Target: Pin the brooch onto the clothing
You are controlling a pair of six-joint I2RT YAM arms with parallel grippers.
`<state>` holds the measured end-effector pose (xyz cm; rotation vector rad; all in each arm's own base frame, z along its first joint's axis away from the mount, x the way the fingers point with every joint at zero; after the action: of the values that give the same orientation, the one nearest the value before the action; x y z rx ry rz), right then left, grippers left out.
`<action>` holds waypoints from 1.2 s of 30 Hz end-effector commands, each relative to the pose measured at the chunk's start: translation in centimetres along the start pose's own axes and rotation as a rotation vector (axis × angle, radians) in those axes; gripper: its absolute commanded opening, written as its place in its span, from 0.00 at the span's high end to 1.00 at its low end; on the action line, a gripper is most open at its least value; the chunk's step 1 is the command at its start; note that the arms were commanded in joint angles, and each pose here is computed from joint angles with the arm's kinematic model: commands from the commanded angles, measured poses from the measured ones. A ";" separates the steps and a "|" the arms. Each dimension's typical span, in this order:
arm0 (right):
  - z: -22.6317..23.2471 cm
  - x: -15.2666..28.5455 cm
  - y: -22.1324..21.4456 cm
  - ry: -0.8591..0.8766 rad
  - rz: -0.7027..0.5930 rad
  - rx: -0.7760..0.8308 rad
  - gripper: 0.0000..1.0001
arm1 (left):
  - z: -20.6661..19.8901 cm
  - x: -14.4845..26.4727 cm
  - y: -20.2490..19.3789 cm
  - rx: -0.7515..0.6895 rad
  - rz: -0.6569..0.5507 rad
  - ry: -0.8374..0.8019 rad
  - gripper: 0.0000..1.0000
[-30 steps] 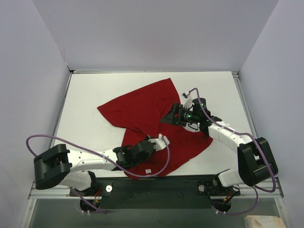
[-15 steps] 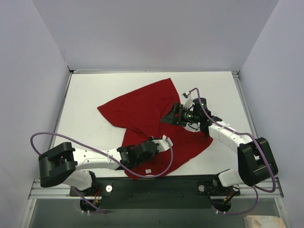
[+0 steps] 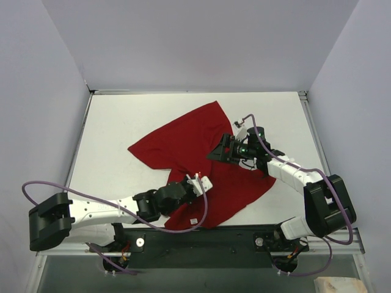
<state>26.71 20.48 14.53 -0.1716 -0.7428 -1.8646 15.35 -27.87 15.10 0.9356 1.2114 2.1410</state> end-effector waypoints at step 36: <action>4.5 0.2 -1.9 0.163 0.020 0.200 0.24 | 6.0 4.5 5.2 0.583 -0.685 0.002 1.00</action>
<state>23.36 23.03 14.52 -0.0705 -0.7408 -1.7286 16.99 -24.10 20.08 0.6908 1.8640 1.4483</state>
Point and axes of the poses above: each gripper's point midway between its finger pads, its own x axis back along the fingers, its own z axis along the line the jaws close on, y = z × x, the point moved 5 cm from there along x, back along the fingers, and after that the axes turned 5 degrees about -x, right-handed, at the moved point
